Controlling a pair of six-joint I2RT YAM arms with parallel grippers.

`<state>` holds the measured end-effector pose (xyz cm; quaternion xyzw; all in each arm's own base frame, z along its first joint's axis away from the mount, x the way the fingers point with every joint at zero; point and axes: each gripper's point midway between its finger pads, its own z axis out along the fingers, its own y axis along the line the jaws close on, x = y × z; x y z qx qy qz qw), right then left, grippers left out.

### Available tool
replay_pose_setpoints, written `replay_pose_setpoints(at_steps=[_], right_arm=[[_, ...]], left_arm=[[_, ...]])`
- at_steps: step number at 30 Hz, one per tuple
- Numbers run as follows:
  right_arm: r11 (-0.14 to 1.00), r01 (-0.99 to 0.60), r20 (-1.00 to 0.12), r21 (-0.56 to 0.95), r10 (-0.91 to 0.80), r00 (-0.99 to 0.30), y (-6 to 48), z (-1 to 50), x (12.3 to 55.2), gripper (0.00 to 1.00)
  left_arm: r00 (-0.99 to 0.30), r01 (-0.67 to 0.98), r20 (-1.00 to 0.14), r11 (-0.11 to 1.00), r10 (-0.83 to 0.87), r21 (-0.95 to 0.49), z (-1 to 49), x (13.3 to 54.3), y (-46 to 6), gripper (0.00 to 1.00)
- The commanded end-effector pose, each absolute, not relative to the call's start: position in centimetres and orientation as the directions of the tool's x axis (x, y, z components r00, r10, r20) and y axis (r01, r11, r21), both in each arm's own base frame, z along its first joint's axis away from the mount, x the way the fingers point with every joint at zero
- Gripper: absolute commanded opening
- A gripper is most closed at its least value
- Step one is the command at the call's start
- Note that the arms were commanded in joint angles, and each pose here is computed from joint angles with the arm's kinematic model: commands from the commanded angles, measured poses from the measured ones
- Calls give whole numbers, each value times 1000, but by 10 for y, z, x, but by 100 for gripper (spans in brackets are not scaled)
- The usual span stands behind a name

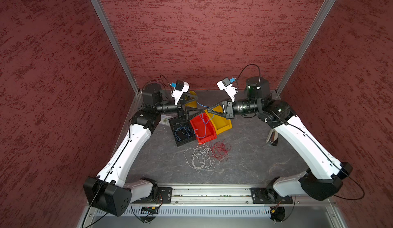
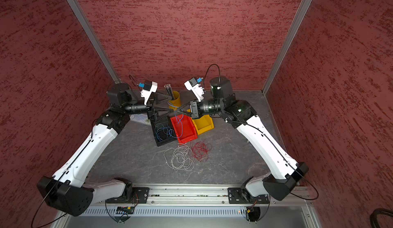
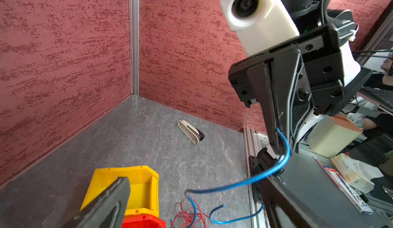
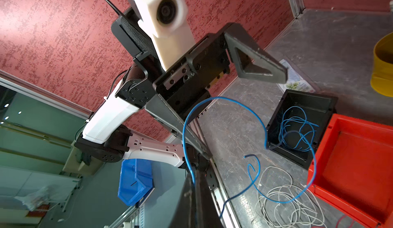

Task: Untangle and sort cables by color
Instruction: Pick up the cable from the cable.

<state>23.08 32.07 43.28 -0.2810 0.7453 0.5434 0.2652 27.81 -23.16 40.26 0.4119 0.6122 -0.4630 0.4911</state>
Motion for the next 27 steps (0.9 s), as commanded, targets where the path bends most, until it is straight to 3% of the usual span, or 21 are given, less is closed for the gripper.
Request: replay_pose_setpoints(at_steps=[1, 7, 13, 18, 20, 26, 27], right_arm=[[192, -721, -712, 665, -128, -691, 319, 451, 226, 0], [182, -712, -701, 678, -129, -701, 320, 450, 228, 0], [188, -698, -686, 691, -134, -715, 326, 441, 238, 0], [196, -690, -679, 696, -133, -722, 326, 437, 240, 0], [199, -687, -676, 699, -132, -725, 326, 435, 241, 0], [193, -689, -679, 699, -123, -724, 326, 438, 240, 0], [194, -688, -679, 700, -121, -724, 325, 438, 241, 0]], left_arm=[[-8, 980, -998, 198, 68, 6, 417, 263, -228, 100], [88, 988, -995, 123, 52, 94, 430, 247, -233, 85], [77, 991, -994, 100, 76, 85, 428, 246, -234, 67], [51, 995, -996, 82, 73, 57, 428, 250, -237, 12], [39, 996, -997, 76, 73, 44, 428, 251, -239, 0], [35, 997, -995, 70, 94, 42, 422, 248, -238, 0], [32, 997, -995, 66, 98, 39, 420, 247, -238, 4]])
